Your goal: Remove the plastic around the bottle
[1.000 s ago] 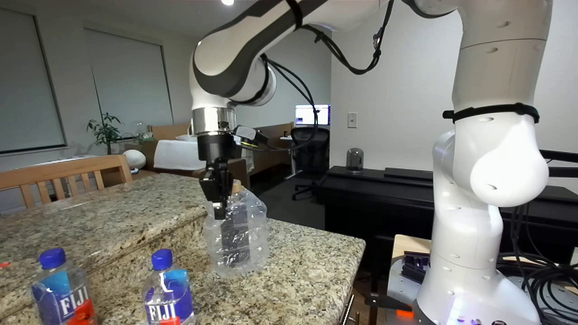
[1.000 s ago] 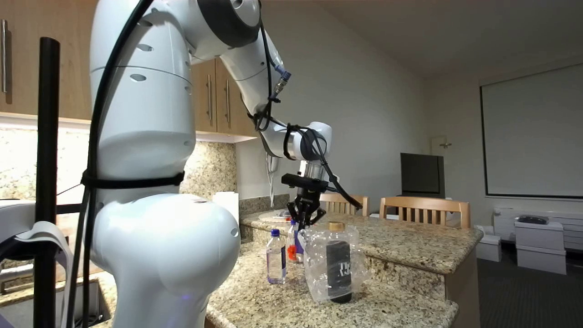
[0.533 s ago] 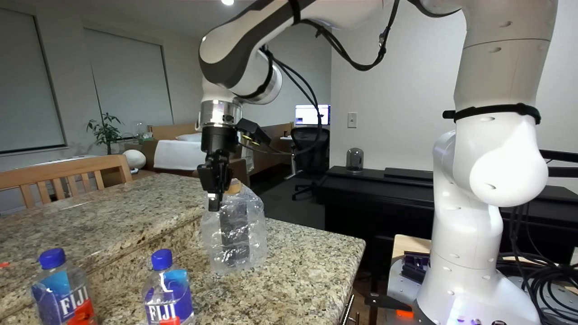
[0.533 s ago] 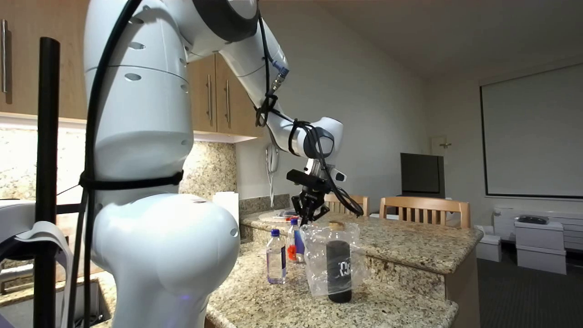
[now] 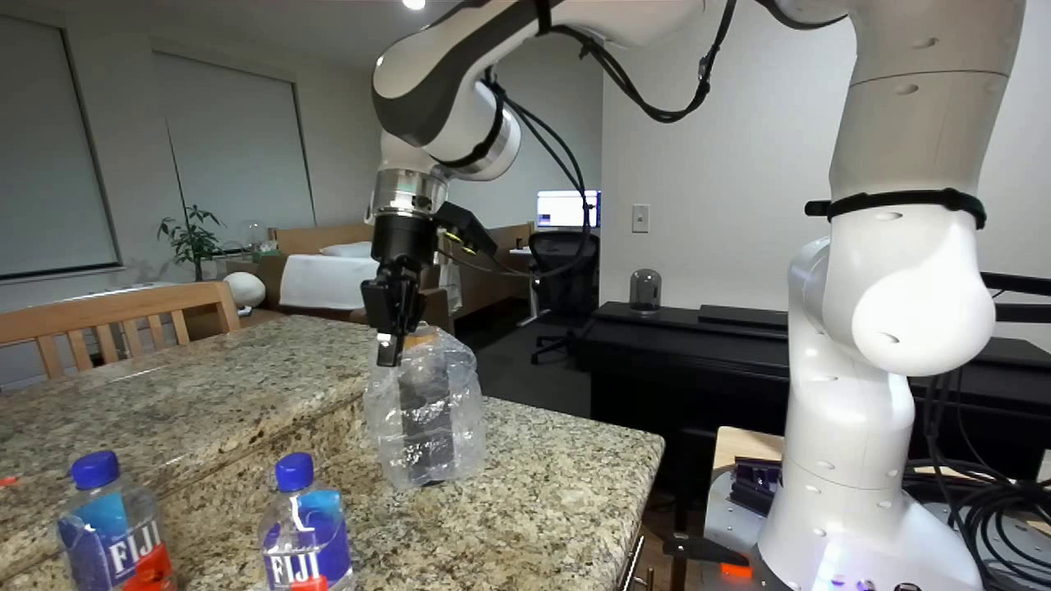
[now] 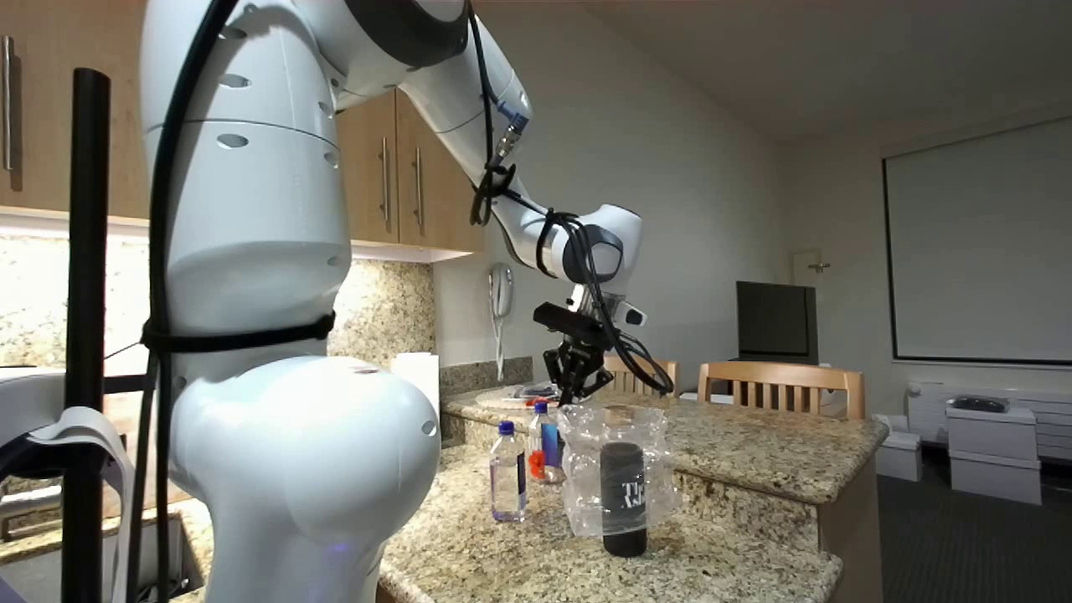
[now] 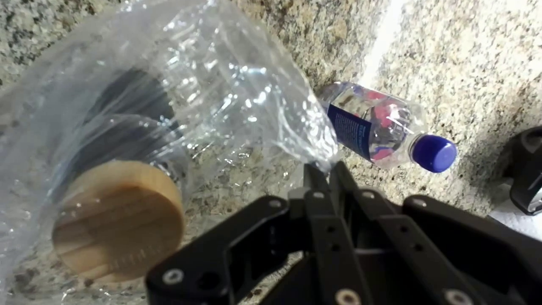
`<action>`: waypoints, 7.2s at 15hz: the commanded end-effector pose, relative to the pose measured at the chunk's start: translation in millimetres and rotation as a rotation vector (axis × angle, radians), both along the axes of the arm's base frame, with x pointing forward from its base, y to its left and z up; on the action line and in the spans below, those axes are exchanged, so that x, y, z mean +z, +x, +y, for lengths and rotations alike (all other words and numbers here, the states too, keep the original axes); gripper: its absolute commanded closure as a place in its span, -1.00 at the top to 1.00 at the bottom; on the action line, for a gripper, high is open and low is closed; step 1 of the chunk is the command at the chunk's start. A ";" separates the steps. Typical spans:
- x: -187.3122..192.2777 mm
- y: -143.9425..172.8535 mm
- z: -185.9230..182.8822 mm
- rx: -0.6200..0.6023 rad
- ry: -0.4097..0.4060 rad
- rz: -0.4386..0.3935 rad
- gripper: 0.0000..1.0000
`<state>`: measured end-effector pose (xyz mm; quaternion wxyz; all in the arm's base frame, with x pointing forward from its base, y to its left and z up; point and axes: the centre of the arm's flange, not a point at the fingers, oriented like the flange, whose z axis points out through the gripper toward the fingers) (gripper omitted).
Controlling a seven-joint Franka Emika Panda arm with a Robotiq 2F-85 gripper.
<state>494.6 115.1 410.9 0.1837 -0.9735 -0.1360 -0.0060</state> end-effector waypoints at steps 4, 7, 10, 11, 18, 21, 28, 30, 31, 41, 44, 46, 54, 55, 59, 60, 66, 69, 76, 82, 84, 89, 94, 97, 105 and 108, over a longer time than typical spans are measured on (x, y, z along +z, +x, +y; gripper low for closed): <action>23.0 -2.9 -13.5 -0.006 0.021 -0.070 -0.79; 23.7 -2.2 -19.1 -0.013 0.016 -0.059 -0.83; 23.3 -5.0 -24.3 -0.020 0.002 -0.039 -0.33; 21.7 -6.1 -25.4 -0.017 0.002 -0.030 -0.26; 12.3 -16.1 -28.8 -0.006 -0.019 0.016 0.61; 5.6 -18.9 -23.1 0.019 -0.027 0.033 0.96; -8.3 -30.5 -0.9 0.092 -0.065 0.058 1.00; -12.1 -32.8 4.5 0.108 -0.077 0.063 1.00; -14.4 -33.8 6.0 0.114 -0.082 0.067 1.00; -20.4 -33.2 12.6 0.161 -0.144 0.001 1.00; -15.9 -32.4 19.7 0.184 -0.162 -0.052 1.00; -13.3 -30.6 23.2 0.201 -0.183 -0.089 1.00; 1.6 -27.5 25.5 0.230 -0.269 -0.163 1.00; 1.3 -28.3 25.4 0.238 -0.279 -0.165 1.00; -5.6 -30.9 24.0 0.249 -0.271 -0.129 1.00; -8.3 -31.8 23.6 0.250 -0.268 -0.118 1.00; -27.4 -40.4 23.6 0.263 -0.265 -0.063 1.00; -33.1 -42.1 26.9 0.275 -0.264 -0.065 1.00; -41.8 -45.2 41.9 0.314 -0.288 -0.081 1.00; -45.1 -45.9 58.1 0.424 -0.425 -0.199 1.00; -46.1 -47.4 64.4 0.468 -0.446 -0.221 1.00; -52.2 -54.5 76.4 0.532 -0.473 -0.230 1.00; -53.4 -55.2 77.8 0.595 -0.580 -0.245 1.00; -60.4 -58.9 77.0 0.610 -0.621 -0.235 1.00; -90.1 -62.8 78.7 0.604 -0.634 -0.228 -0.33; -93.1 -61.7 80.2 0.594 -0.678 -0.292 -0.71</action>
